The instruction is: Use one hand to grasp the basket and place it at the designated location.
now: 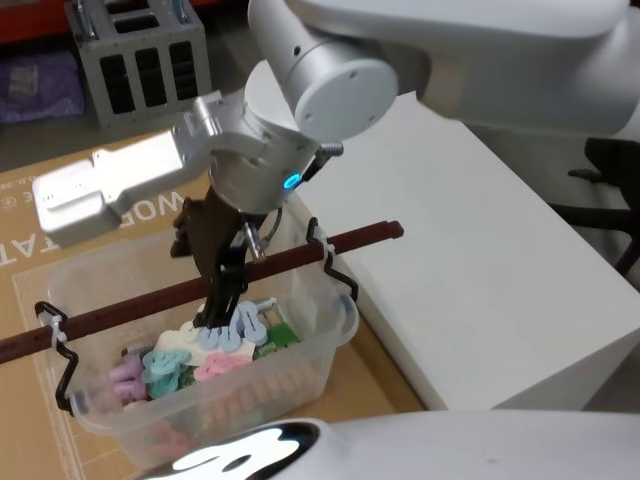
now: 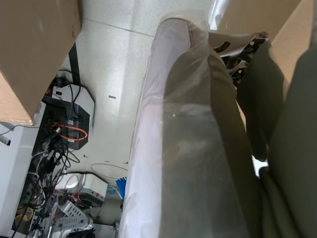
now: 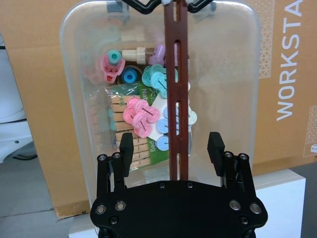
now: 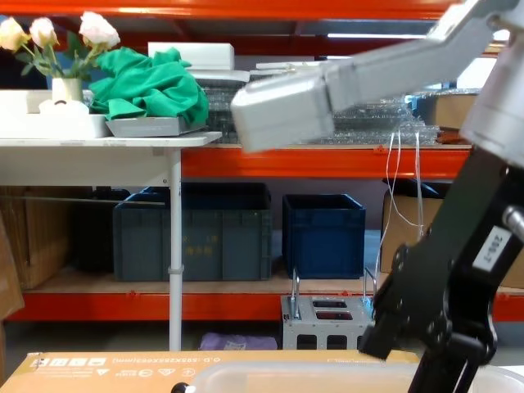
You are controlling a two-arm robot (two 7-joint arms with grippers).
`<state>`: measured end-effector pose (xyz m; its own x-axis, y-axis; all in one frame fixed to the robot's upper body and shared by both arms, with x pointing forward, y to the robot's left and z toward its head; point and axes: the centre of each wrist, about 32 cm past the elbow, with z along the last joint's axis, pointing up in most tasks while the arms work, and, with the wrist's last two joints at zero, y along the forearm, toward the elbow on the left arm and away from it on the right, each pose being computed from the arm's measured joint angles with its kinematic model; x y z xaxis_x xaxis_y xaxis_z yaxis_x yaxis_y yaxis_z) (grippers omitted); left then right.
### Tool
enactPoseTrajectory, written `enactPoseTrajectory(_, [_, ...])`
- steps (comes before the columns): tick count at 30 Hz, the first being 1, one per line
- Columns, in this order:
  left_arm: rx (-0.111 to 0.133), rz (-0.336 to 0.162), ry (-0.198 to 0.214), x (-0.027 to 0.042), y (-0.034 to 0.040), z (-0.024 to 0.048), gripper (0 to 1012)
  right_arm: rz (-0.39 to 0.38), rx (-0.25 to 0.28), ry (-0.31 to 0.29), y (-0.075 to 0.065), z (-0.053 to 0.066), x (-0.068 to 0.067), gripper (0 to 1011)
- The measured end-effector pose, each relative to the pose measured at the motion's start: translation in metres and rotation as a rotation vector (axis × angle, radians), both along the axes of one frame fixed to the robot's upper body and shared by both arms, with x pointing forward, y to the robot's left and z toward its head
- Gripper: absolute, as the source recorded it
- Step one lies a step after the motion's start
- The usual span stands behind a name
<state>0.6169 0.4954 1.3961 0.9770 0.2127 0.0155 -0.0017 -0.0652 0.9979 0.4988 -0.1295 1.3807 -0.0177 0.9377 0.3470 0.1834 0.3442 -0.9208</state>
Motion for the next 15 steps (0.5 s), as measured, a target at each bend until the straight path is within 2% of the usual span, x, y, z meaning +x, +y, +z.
enactPoseTrajectory(4, [0.0,0.0,0.0,0.0,0.0,0.0,0,-0.005,0.018,-0.006,-0.004,0.007,0.002,998])
enactPoseTrajectory(15, [0.0,0.0,0.0,0.0,0.0,0.0,0,-0.023,0.083,-0.026,-0.022,0.035,0.006,1000])
